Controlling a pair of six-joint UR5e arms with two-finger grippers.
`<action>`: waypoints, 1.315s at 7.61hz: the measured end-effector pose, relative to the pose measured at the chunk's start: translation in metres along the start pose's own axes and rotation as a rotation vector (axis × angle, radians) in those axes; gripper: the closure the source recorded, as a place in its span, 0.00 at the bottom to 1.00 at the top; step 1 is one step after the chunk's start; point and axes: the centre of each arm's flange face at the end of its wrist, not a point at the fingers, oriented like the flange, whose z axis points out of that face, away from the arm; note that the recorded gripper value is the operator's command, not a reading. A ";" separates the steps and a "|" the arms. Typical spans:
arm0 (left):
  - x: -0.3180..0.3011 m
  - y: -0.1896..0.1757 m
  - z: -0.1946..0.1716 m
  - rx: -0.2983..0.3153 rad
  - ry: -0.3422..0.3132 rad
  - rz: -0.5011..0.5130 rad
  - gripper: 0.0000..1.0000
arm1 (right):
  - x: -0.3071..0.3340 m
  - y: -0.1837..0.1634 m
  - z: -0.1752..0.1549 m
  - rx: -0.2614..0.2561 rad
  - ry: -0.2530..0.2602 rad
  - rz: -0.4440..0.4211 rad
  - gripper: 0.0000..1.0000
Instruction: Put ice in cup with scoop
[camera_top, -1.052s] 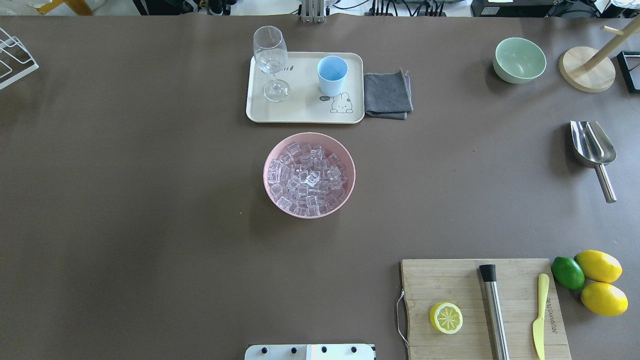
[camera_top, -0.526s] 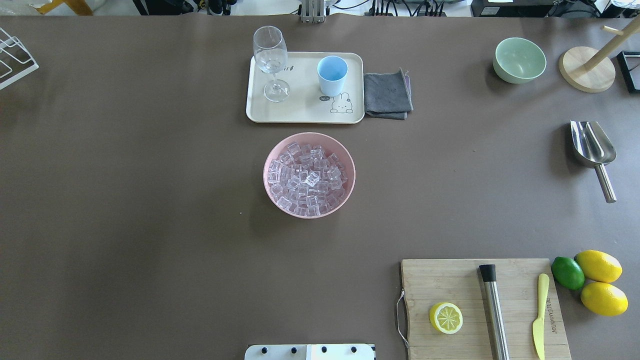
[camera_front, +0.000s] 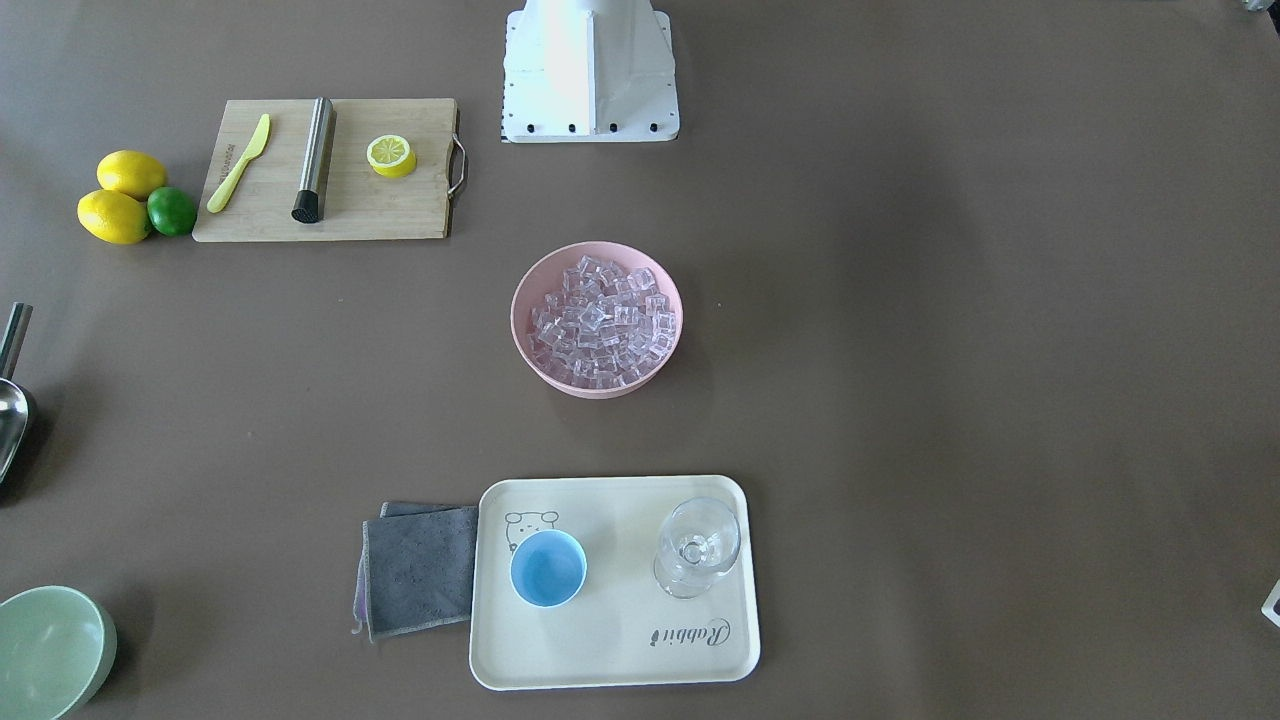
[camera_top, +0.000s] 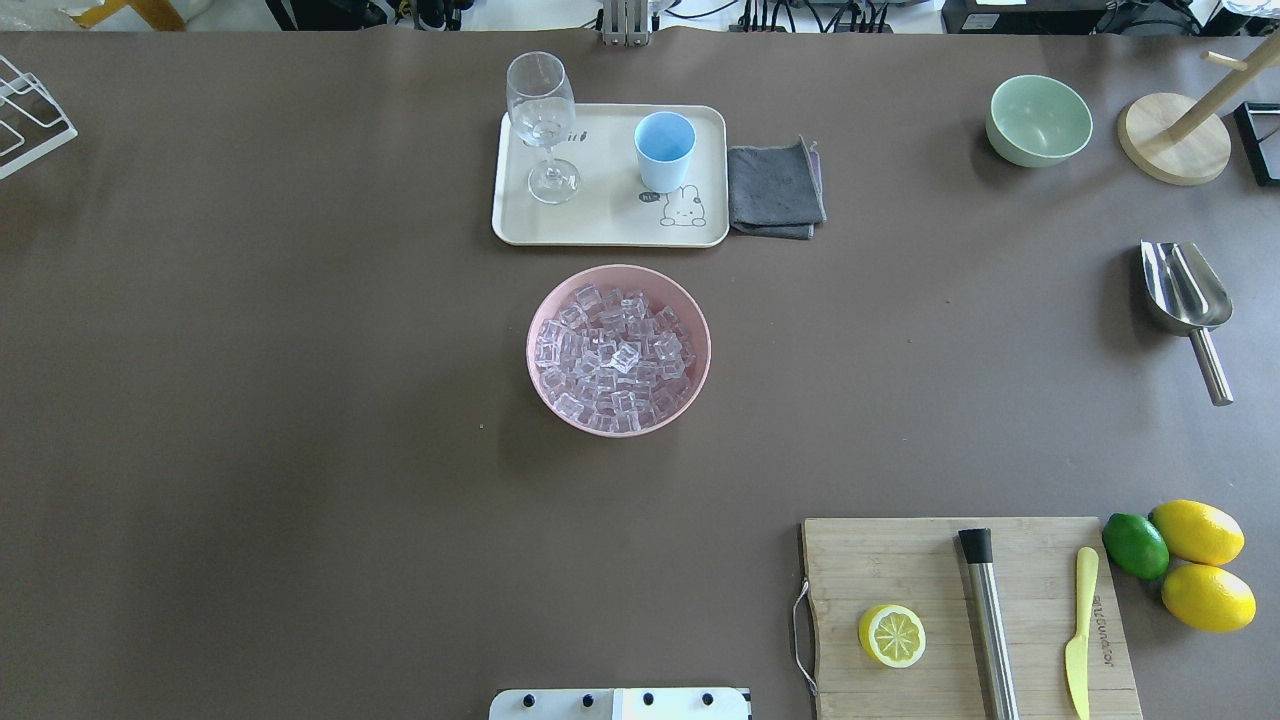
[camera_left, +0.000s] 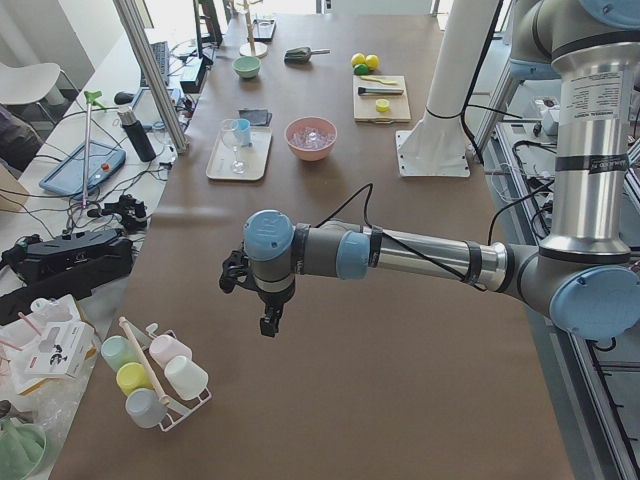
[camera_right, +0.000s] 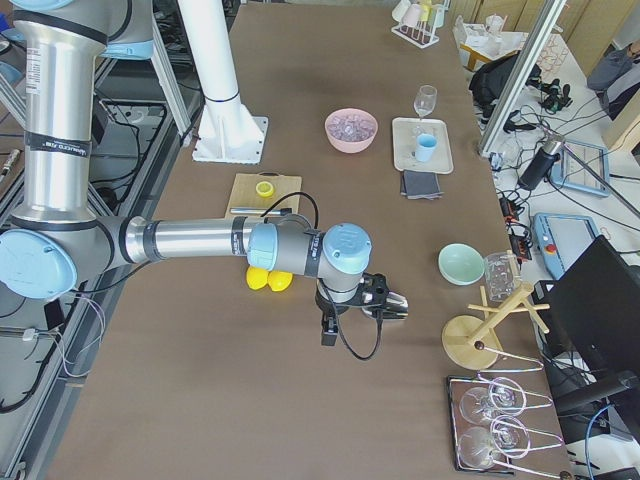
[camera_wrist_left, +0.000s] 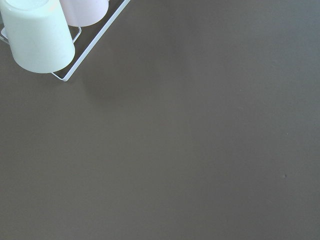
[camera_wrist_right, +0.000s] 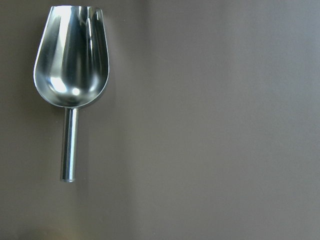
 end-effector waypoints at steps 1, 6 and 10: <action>0.000 -0.001 0.000 0.001 0.000 0.002 0.01 | -0.006 -0.001 -0.004 0.010 -0.007 0.023 0.00; 0.096 -0.048 -0.002 0.016 0.022 0.205 0.01 | -0.075 -0.020 0.023 0.148 -0.012 0.112 0.00; 0.223 -0.089 0.006 0.030 0.078 0.461 0.01 | -0.121 -0.021 0.077 0.195 -0.017 0.118 0.00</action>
